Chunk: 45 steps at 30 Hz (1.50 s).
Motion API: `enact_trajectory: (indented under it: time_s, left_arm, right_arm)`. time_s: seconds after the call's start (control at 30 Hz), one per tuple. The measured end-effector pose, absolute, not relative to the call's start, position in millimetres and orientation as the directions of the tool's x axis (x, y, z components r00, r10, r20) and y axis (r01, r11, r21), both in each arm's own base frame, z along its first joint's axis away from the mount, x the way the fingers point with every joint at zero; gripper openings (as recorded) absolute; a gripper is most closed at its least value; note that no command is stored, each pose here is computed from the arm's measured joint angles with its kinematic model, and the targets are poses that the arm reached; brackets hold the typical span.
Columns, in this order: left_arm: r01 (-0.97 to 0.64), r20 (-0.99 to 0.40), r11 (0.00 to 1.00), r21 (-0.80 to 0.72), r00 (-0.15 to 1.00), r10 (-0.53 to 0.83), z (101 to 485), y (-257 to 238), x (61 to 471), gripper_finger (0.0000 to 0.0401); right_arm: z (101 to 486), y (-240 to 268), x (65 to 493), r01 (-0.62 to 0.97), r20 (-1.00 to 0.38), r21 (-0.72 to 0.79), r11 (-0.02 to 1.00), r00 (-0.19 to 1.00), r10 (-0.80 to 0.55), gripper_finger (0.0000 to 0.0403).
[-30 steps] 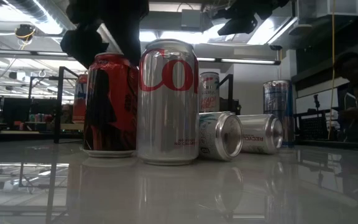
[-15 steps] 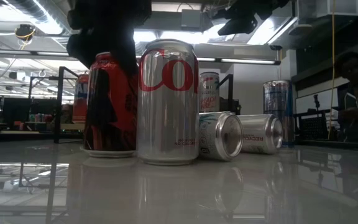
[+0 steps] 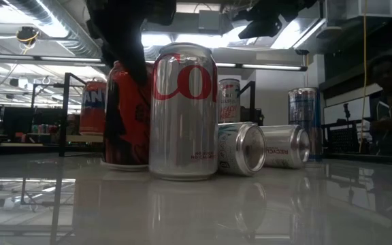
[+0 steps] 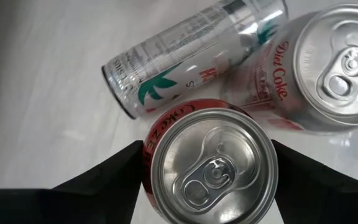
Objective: Place canned beverage on shelf
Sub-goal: Put the red black soda can on the shelf
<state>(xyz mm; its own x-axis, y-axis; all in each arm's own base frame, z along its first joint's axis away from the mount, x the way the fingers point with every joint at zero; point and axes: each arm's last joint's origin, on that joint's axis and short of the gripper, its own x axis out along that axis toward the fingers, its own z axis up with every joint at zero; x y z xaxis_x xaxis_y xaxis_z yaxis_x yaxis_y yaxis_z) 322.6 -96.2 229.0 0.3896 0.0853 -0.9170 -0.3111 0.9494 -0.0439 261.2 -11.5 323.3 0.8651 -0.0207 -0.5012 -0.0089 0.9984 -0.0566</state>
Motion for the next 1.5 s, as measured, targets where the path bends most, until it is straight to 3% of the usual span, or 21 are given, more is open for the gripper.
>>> enact_trajectory:
  time_s: [0.4,0.83,1.5]
  left_arm:
    - [0.123,-0.92,0.985,-0.119,0.359,-0.156,230.0,-91.5,327.6,0.0279]
    - [0.455,-0.915,0.889,-0.047,0.338,-0.221,230.0,-94.2,326.7,0.0279]
    - [0.459,-0.921,0.888,-0.005,0.344,-0.183,228.3,-93.2,326.9,0.033]
  right_arm:
    - [323.2,-11.5,261.2,-0.009,-0.502,-0.056,0.998,0.865,-0.02,0.0349]
    - [323.2,-11.5,261.2,-0.009,-0.502,-0.056,0.998,0.865,-0.02,0.0349]
    - [323.3,-11.4,261.2,-0.009,-0.502,-0.057,0.998,0.865,-0.021,0.0349]
